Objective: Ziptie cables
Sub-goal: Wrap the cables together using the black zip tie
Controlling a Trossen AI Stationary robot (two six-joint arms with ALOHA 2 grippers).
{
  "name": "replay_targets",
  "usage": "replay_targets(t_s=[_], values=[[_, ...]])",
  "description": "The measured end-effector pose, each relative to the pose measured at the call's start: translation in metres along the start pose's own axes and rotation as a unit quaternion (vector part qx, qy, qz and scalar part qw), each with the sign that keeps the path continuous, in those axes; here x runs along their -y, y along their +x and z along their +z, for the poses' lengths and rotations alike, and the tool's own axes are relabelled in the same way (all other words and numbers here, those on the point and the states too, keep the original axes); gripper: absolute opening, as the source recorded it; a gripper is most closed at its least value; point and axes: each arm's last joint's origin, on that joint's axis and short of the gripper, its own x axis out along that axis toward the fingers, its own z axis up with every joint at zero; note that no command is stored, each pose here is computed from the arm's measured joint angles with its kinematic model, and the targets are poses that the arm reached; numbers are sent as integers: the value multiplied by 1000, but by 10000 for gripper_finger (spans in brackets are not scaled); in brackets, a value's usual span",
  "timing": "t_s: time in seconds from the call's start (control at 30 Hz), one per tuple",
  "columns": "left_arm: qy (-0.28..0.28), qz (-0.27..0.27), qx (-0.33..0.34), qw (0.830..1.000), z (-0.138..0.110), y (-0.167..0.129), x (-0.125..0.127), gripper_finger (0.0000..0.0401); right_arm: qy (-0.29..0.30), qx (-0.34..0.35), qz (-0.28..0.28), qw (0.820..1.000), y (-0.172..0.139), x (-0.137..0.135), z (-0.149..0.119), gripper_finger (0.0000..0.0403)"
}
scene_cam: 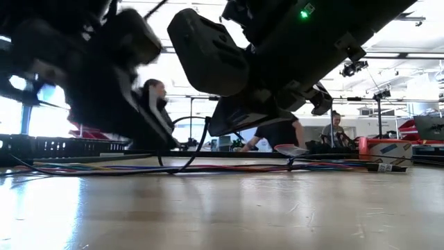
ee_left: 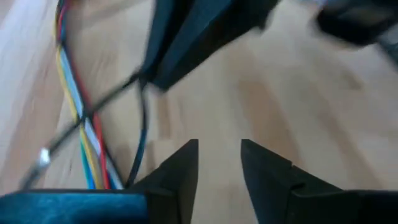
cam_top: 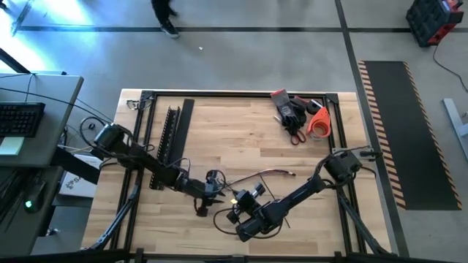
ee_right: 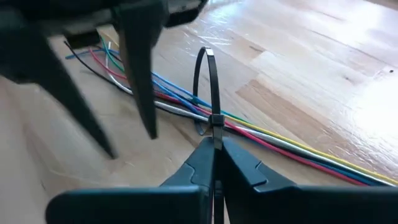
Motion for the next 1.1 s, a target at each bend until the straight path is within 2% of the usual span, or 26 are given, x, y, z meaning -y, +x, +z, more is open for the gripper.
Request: replay_targets(t_s=[0.07,0.23,0.37,0.43,0.63,0.9,1.1], values=[[28,-11,22,999,9,-6,3,114,-2,3,-1,1000,0,0,0,1],[110,19,90,990,27,-16,5,119,-23,15,-2,1000,-2,-1,0,1],[194,40,91,976,29,-14,-3,119,-48,44,0,998,-7,-5,0,1],[215,37,85,972,29,-12,-10,119,-58,53,1,997,-9,-7,0,0],[197,13,79,977,29,-9,-31,119,-72,55,4,996,-9,-8,0,0],[156,-31,81,984,30,-8,-46,116,-85,61,12,994,-9,-11,2,0],[152,-42,81,984,30,-8,-49,75,-85,61,12,994,-9,-11,2,0]])
